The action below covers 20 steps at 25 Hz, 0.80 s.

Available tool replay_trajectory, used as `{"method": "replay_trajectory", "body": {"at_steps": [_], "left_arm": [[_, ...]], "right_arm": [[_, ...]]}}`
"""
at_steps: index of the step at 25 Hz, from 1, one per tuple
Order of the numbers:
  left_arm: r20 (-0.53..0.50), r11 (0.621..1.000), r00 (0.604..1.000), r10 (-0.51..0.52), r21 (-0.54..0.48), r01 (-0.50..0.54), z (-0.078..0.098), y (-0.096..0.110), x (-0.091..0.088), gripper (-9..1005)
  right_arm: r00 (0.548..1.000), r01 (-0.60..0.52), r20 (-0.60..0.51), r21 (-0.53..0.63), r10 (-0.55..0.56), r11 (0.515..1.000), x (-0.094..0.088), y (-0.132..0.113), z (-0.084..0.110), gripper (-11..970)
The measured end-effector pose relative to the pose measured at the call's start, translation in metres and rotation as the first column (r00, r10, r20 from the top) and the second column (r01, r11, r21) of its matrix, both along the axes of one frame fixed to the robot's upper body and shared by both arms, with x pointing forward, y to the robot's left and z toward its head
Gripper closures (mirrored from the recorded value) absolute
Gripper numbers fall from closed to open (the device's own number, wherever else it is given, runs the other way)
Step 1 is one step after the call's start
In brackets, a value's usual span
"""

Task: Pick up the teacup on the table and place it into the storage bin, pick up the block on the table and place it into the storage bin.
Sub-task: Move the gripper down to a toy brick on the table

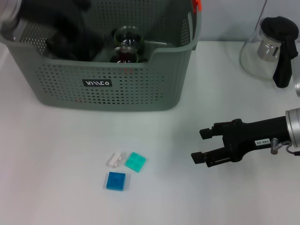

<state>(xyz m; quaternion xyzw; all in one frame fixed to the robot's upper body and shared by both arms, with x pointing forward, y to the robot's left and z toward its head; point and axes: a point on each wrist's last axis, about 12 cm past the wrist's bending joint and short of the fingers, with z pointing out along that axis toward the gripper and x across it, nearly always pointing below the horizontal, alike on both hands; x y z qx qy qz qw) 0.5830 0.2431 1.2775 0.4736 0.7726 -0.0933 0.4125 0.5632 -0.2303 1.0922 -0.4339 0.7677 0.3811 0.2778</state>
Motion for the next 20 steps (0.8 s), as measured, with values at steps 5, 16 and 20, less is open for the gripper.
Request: {"method": "replay_trajectory", "body": {"at_steps": [5, 16, 20], "left_arm": [[-0.063, 0.976, 0.981, -0.181, 0.112, 0.187, -0.018, -0.017, -0.043, 62], [-0.266, 0.869, 0.9, -0.345, 0.272, 0.413, -0.069, -0.048, -0.048, 46], [-0.276, 0.815, 0.898, -0.341, 0.39, 0.429, -0.091, -0.061, -0.028, 47]], "right_arm": [[1.0, 0.007, 0.002, 0.003, -0.007, 1.0, 0.001, 0.0, 0.0, 38], [0.999, 0.043, -0.029, 0.007, -0.043, 0.999, -0.001, -0.001, -0.01, 39], [0.997, 0.058, -0.046, 0.003, -0.058, 0.998, -0.001, -0.001, -0.014, 39]]}}
